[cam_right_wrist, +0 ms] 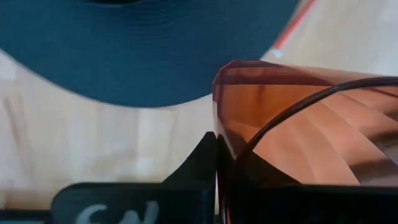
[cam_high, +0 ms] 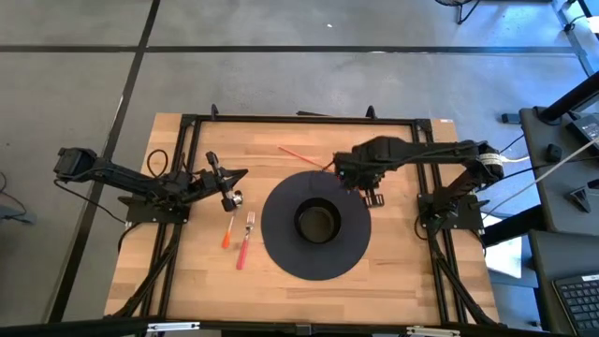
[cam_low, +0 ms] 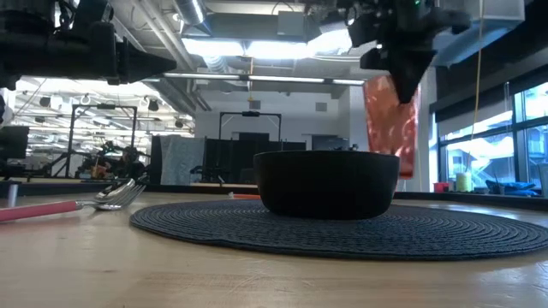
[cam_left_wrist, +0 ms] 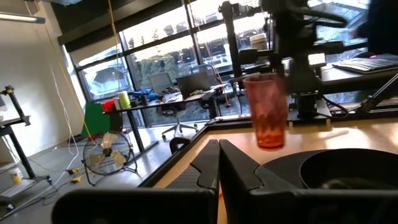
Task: Pick & Place Utensil
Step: Put the brown cup to the top right of the black bowl on the black mat
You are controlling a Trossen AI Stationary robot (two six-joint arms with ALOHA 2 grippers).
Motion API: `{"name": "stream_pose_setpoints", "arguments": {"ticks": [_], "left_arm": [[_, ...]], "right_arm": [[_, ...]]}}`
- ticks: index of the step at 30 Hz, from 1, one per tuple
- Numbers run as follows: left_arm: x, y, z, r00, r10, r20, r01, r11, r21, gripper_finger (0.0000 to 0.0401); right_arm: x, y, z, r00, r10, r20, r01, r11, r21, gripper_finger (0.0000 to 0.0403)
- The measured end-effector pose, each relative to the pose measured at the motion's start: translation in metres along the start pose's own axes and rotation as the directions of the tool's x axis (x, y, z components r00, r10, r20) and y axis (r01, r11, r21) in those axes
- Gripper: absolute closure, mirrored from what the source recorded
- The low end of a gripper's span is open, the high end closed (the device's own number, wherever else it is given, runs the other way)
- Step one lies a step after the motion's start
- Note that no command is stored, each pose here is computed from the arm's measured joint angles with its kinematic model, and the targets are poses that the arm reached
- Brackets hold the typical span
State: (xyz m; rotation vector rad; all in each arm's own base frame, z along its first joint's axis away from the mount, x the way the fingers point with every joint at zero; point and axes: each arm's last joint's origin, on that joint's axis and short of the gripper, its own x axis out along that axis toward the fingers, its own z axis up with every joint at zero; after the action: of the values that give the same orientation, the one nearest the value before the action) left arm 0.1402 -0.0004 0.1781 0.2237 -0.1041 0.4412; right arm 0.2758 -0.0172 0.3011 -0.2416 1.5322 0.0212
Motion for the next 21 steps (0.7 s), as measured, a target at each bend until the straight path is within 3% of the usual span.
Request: {"name": "stream_pose_setpoints", "arguments": {"ticks": [10,21], "left_arm": [[0.0,0.0,0.0,1.0,-0.001,-0.002,0.001,1.0,-0.008,0.0399],[0.0,0.0,0.0,1.0,-0.001,-0.002,0.001,1.0,-0.009,0.0398]], "right_arm": [[0.004,0.04,0.006,1.0,0.013,0.008,-0.013,0.997,-0.078,0.0393],[0.035,0.055,0.005,0.999,0.047,0.007,-0.046,0.992,-0.114,0.0392]]}}
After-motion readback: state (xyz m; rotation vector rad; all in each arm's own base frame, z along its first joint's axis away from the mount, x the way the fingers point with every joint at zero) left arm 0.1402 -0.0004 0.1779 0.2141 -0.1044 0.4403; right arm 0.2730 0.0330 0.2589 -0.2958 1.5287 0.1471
